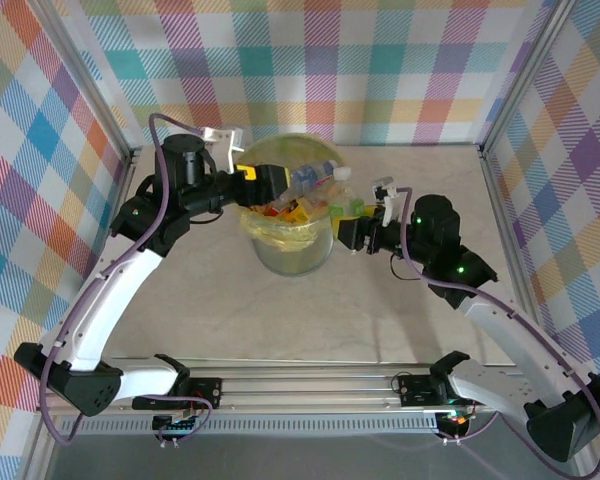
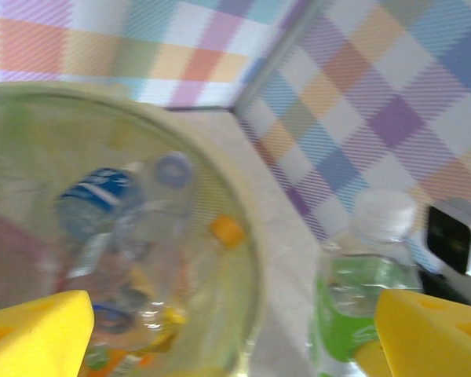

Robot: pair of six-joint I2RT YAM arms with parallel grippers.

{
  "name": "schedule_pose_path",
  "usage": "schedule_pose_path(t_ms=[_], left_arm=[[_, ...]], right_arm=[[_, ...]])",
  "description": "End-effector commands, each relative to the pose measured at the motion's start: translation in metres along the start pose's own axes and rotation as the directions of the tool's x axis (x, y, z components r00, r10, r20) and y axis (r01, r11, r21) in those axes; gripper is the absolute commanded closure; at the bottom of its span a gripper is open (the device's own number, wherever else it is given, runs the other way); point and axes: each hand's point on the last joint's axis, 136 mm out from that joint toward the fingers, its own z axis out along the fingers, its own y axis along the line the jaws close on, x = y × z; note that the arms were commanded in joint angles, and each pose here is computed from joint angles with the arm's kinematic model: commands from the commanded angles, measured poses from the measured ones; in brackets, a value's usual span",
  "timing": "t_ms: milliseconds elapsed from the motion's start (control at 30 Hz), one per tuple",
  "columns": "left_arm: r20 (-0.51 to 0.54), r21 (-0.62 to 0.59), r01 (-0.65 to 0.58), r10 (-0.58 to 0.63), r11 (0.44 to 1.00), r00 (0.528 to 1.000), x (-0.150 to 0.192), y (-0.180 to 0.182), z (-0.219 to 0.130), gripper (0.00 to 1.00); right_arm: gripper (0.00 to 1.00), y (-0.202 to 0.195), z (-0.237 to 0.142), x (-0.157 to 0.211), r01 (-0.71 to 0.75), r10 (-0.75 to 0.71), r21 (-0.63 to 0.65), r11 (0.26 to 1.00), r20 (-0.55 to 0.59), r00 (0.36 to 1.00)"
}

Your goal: Put the plastic bottles in the bin

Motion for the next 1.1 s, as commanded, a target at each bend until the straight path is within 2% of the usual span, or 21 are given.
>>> schedule_pose_path(t_ms=[0,333,467,733,833,1067], left_arm=[[-0.007,0.187,-0.055,0.057,0.981,0.998,0.003,-0.042,-0.003,0.08],[-0.041,0.283,-0.093,0.109,0.955,0.993,0.018,-0.083,0.015,0.08],[-0.058,0.254,-0.105,0.123,0.961,0.991,0.028,-0.086,0.027,0.04],[-0.101,0.253,-0.087,0.116,0.964,0.988,0.047,-0.096,0.046,0.07],[-0.109,0.255,-0.071,0.102,0.964,0.989,0.051,-0.097,0.051,0.13],[-0.092,0.255,-0.071,0.097,0.964,0.991,0.048,-0.099,0.052,0.38]], right_arm=[[0.44,0.031,-0.003,-0.019,0.094,-0.086,-0.121,0.988,0.07,0.994],[0.43,0.052,-0.006,-0.03,0.138,-0.12,-0.162,0.977,0.117,0.986],[0.43,0.058,-0.007,-0.035,0.155,-0.132,-0.174,0.972,0.137,0.982],[0.43,0.064,-0.006,-0.041,0.178,-0.149,-0.177,0.968,0.165,0.975],[0.44,0.064,-0.005,-0.043,0.185,-0.155,-0.175,0.967,0.17,0.973],[0.4,0.062,0.0,-0.041,0.182,-0.156,-0.164,0.97,0.157,0.975]])
